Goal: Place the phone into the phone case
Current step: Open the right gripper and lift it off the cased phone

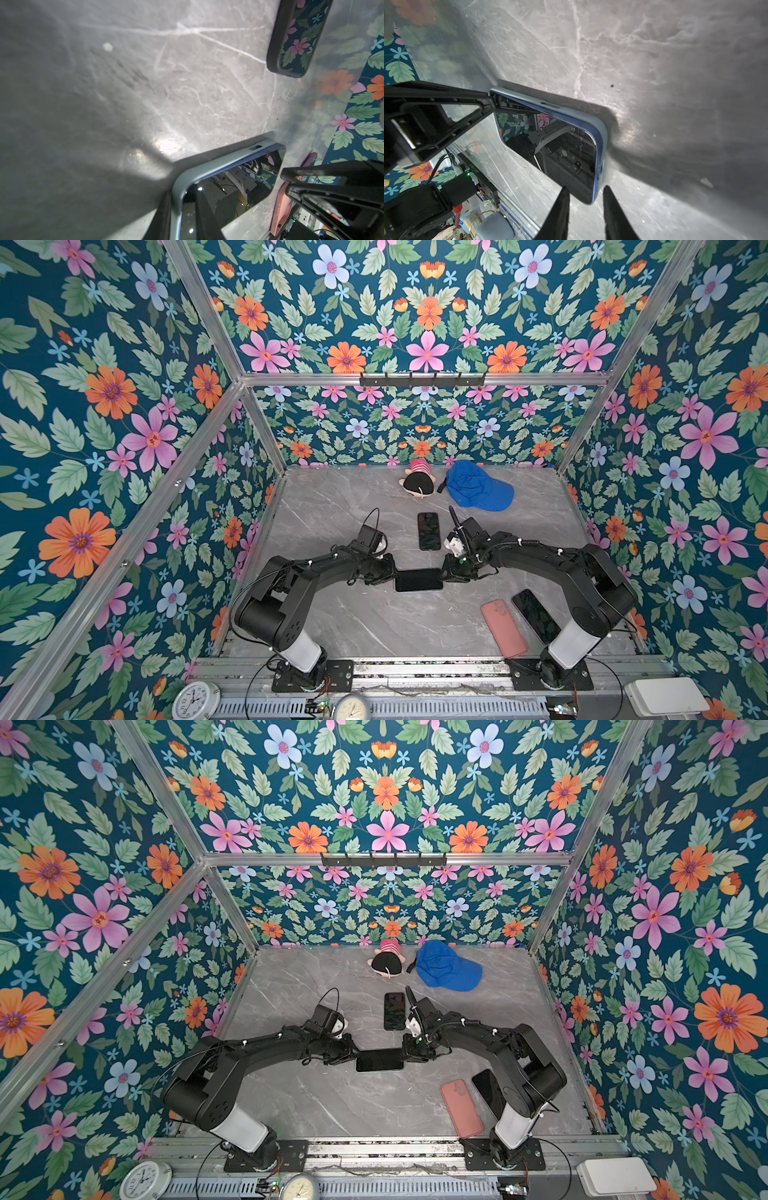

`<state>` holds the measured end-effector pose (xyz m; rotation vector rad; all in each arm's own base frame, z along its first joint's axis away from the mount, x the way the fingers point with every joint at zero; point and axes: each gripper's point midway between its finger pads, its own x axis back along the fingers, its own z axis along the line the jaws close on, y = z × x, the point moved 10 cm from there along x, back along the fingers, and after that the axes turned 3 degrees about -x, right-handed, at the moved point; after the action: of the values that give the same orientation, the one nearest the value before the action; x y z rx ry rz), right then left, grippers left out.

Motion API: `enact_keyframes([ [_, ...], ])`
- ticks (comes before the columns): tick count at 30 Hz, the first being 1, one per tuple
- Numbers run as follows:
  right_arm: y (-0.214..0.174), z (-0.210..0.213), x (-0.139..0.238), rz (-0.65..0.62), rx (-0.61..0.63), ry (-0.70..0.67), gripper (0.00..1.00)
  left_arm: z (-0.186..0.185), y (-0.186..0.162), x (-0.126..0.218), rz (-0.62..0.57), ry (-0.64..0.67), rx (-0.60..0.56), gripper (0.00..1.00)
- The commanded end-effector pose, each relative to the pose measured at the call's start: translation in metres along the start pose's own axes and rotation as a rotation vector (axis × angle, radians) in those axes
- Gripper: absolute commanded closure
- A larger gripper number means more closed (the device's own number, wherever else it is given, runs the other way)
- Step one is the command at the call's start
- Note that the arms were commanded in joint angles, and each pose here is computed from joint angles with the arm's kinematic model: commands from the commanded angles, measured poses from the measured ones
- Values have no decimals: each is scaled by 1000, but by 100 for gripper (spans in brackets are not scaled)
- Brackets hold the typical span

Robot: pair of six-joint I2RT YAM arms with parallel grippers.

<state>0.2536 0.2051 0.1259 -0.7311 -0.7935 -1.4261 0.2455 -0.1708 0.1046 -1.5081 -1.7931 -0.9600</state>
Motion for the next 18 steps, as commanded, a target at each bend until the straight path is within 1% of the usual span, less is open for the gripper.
enact_keyframes([
  [1,0,0,-2,11,-4,-11,71,4,-1,-3,10,30,-7,81],
  [5,1,2,-2,11,-1,-9,71,3,-4,-1,9,13,-1,86],
  [10,1,4,-6,17,1,-6,71,5,-10,1,11,-1,10,89],
  [18,0,8,-11,30,7,-4,76,5,-15,-2,19,-10,14,92],
])
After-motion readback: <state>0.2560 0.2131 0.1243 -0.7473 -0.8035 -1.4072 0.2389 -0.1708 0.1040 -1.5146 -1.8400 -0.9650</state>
